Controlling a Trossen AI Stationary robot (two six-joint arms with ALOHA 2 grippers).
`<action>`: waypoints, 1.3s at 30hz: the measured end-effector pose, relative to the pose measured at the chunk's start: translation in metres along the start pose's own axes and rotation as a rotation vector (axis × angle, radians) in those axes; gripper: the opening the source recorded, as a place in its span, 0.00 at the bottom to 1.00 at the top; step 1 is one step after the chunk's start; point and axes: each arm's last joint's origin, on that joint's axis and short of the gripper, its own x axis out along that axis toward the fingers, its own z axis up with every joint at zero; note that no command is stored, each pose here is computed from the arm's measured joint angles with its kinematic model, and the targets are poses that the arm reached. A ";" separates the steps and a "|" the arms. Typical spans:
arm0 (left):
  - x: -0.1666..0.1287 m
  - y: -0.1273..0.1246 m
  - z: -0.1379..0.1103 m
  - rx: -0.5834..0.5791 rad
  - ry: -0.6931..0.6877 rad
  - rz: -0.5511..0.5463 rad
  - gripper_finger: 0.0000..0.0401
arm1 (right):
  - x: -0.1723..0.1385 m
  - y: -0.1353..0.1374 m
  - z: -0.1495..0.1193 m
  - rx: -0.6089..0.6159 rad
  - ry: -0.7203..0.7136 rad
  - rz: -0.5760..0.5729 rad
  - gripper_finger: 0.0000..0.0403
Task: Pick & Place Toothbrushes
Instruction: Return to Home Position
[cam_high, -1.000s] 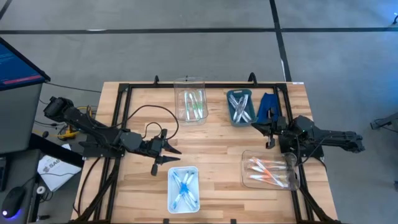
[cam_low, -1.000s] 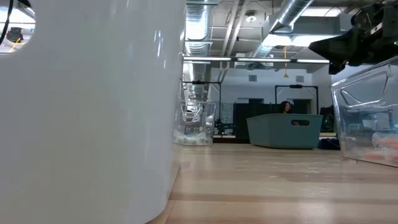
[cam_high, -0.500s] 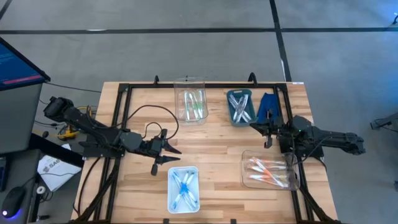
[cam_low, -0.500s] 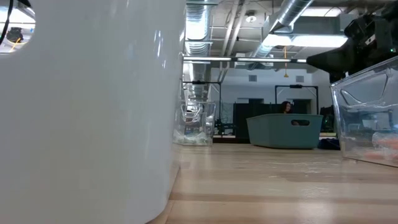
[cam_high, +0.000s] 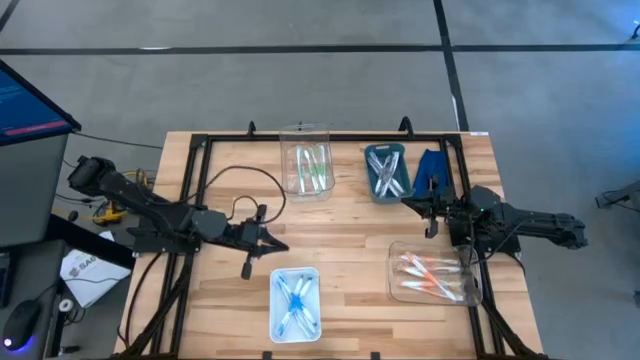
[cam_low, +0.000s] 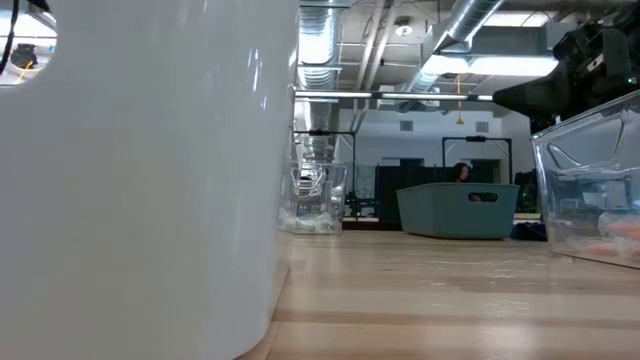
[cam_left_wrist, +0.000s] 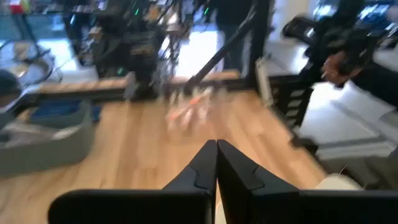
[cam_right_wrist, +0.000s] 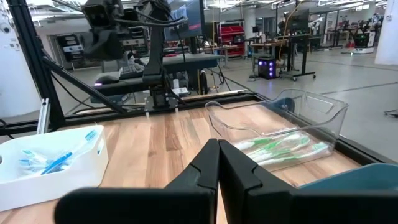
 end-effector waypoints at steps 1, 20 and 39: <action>-0.003 0.003 0.000 0.002 0.017 0.011 0.01 | 0.000 0.000 0.000 0.000 0.000 0.000 0.00; -0.081 0.052 -0.040 -0.114 -0.131 0.207 0.00 | 0.000 0.000 0.000 -0.009 0.000 0.000 0.00; -0.090 0.058 -0.072 -0.113 -0.139 0.244 0.00 | 0.000 0.000 0.000 -0.009 0.001 0.000 0.00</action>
